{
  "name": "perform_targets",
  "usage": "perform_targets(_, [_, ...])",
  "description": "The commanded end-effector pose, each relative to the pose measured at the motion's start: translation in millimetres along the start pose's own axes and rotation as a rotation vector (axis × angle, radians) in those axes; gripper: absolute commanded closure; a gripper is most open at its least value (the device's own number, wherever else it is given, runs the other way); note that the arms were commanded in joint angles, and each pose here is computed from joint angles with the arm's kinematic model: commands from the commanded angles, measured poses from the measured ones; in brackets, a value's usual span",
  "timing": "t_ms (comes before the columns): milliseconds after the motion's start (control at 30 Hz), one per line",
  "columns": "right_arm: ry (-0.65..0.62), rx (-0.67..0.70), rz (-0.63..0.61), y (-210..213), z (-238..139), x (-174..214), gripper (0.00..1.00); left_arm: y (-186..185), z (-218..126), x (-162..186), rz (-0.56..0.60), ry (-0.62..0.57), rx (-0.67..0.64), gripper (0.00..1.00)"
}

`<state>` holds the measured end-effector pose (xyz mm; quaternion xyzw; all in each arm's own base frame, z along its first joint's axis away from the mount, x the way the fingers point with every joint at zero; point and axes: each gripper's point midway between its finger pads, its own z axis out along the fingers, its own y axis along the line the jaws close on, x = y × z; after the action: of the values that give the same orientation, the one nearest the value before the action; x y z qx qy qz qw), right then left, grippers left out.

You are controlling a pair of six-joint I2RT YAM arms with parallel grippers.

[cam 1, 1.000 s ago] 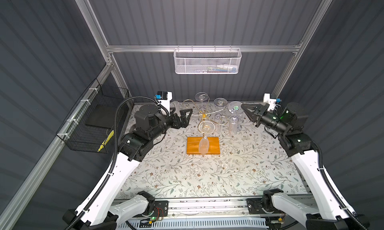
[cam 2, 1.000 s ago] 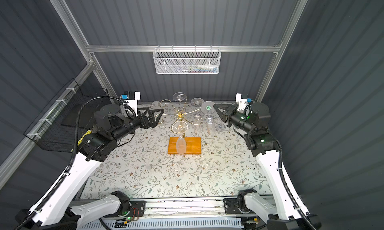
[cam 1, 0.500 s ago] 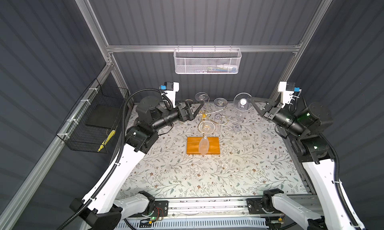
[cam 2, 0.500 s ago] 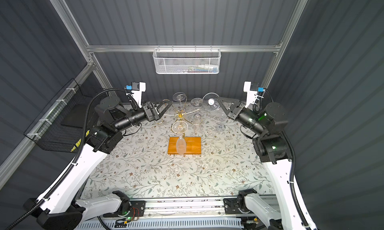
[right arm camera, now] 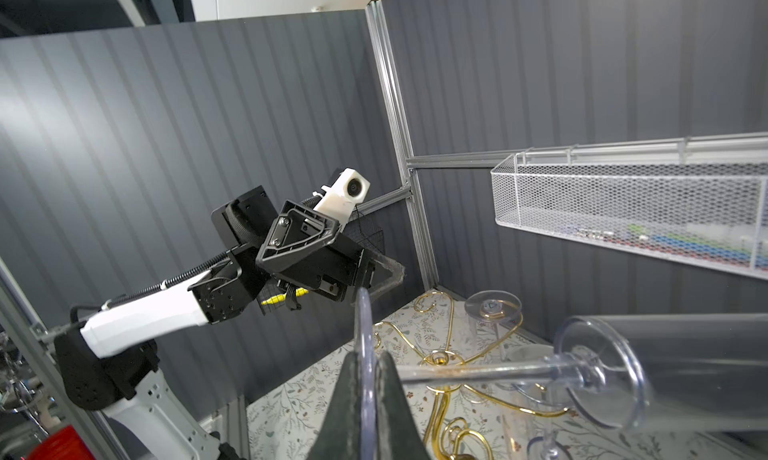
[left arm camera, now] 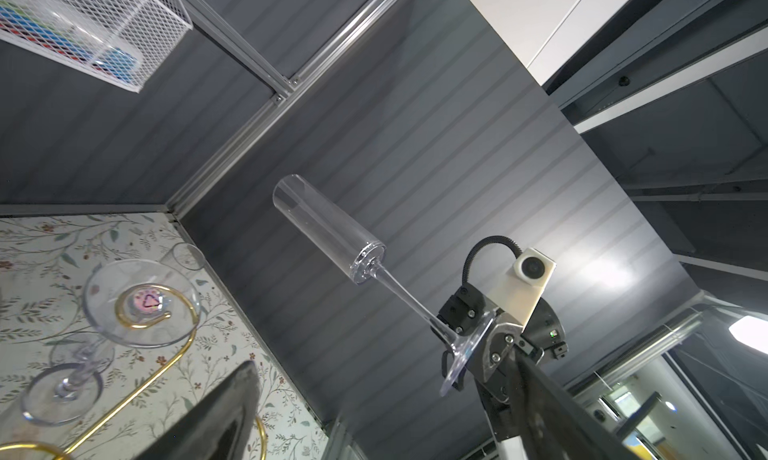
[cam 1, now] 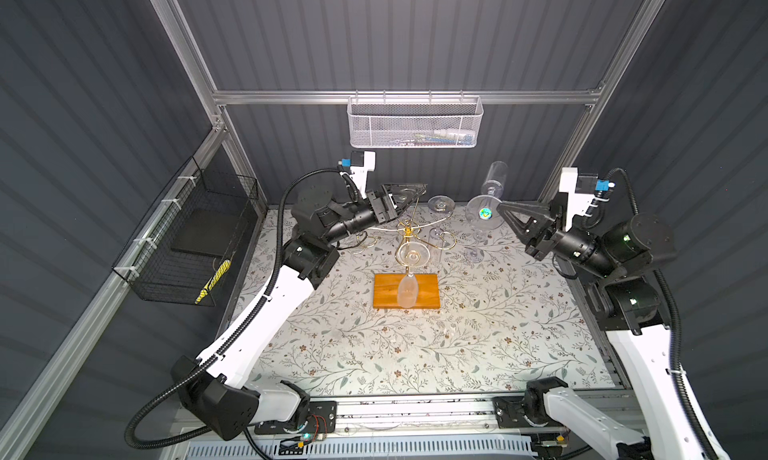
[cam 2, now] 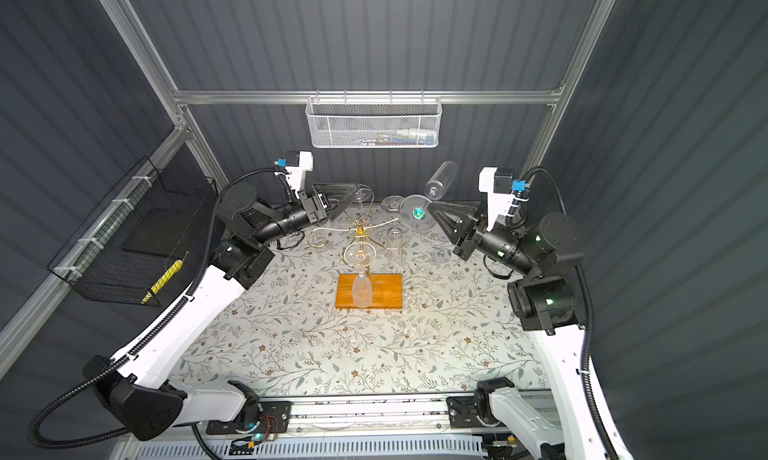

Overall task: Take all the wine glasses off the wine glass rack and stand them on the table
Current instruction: 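Lift the clear flute off the rack with the right gripper while the left reaches, then close the left gripper on the flute's bowl while the right holds its base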

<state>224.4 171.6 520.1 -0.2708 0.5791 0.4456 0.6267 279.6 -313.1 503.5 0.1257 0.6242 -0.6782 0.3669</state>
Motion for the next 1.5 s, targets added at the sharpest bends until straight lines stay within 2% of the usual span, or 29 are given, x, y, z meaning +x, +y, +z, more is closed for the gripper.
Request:
perform_targets(0, [-0.016,-0.075,-0.193,15.8,-1.3,-2.3,1.00,-28.6,9.8,8.3,-0.011,0.047,0.105,0.07])
perform_targets(233, [-0.008,-0.151,-0.320,27.7,-1.2,11.6,1.00,-33.8,34.5,35.4,-0.039,0.128,0.152,0.12])
perform_targets(433, [-0.002,-0.211,-0.425,40.8,-3.3,22.0,1.00,-33.0,45.0,42.2,-0.058,0.148,0.179,0.17])
perform_targets(567, [0.000,-0.245,-0.482,49.3,-5.4,28.3,1.00,-31.3,45.7,39.5,-0.034,0.132,0.164,0.17])
perform_targets(800, [0.001,-0.332,-0.566,68.9,-10.4,39.3,1.00,-25.5,51.5,31.9,-0.012,0.090,0.153,0.10])
perform_targets(1467, [0.067,-0.482,-0.637,100.9,-23.9,66.5,1.00,-25.6,61.4,23.8,-0.023,0.069,0.184,0.07])
